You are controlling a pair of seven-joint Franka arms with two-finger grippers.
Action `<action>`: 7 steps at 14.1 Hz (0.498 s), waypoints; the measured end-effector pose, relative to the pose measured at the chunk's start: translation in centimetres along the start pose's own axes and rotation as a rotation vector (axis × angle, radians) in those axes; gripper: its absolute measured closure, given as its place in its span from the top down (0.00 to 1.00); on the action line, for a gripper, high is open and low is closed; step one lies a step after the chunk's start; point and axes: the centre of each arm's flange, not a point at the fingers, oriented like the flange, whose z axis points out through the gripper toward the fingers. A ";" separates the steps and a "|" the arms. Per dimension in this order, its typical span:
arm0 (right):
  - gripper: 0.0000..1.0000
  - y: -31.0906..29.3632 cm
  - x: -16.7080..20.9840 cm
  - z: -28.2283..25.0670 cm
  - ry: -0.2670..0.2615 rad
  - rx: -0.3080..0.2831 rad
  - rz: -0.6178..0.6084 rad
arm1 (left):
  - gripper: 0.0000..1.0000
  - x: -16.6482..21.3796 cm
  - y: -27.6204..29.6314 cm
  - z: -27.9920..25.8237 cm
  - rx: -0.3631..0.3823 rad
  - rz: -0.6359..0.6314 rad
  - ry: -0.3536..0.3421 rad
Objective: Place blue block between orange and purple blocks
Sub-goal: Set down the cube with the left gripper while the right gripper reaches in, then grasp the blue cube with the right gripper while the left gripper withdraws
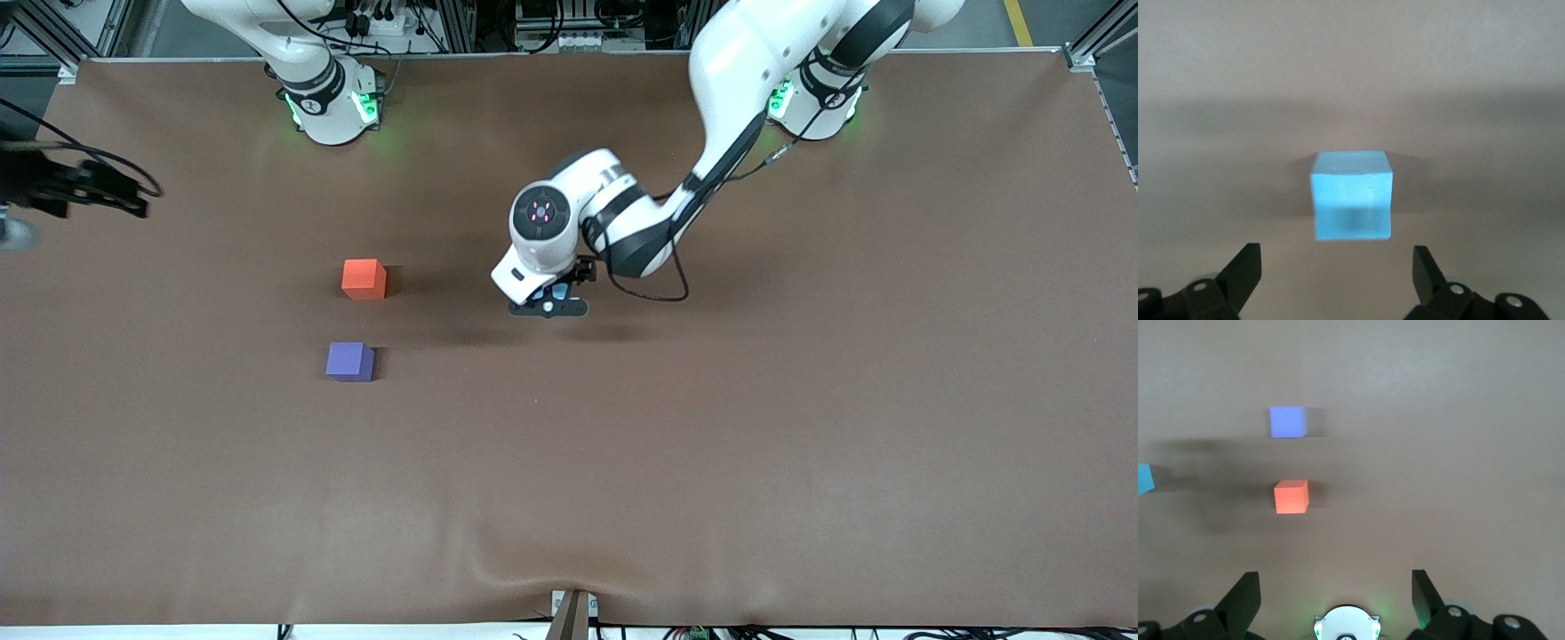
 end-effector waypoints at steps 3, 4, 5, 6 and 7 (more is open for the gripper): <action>1.00 -6.0 2.2 3.0 -0.053 -0.015 -0.099 | 1.00 3.3 -7.6 -13.0 -0.019 -0.110 0.087; 1.00 -8.2 3.0 4.3 -0.065 -0.010 -0.134 | 1.00 4.8 -11.4 -16.6 -0.025 -0.149 0.110; 1.00 -10.6 3.8 5.6 -0.074 -0.001 -0.161 | 1.00 6.0 -15.3 -19.2 -0.021 -0.175 0.119; 1.00 -13.0 4.4 6.9 -0.080 0.011 -0.173 | 1.00 7.0 -18.6 -20.6 -0.006 -0.182 0.112; 1.00 -15.4 5.0 8.2 -0.083 0.027 -0.176 | 1.00 7.9 -21.3 -21.0 0.012 -0.170 0.094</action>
